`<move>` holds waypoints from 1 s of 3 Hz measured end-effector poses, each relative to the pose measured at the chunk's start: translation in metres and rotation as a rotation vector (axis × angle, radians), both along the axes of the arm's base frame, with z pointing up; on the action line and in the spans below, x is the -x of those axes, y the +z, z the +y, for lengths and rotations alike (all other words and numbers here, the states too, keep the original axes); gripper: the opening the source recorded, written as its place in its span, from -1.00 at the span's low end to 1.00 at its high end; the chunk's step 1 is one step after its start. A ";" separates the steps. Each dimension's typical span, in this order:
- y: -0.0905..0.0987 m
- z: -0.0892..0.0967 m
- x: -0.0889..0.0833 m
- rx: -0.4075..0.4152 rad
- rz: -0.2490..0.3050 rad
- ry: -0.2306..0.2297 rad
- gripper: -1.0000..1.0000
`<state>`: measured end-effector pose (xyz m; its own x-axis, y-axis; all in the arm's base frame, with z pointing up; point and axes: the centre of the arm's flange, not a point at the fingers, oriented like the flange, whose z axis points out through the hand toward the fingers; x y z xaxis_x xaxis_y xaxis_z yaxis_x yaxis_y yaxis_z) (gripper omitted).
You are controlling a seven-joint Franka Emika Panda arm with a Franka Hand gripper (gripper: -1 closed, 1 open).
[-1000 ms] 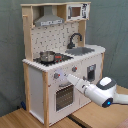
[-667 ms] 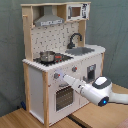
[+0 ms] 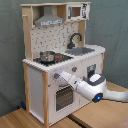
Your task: Play with the kitchen
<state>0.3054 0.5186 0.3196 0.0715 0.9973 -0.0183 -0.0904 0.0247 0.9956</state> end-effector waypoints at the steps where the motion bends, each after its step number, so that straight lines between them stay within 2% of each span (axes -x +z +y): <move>1: 0.003 0.014 -0.015 -0.048 -0.006 0.015 1.00; 2: 0.003 0.023 -0.032 -0.107 -0.006 0.027 1.00; 3: 0.002 0.020 -0.035 -0.207 -0.010 0.029 1.00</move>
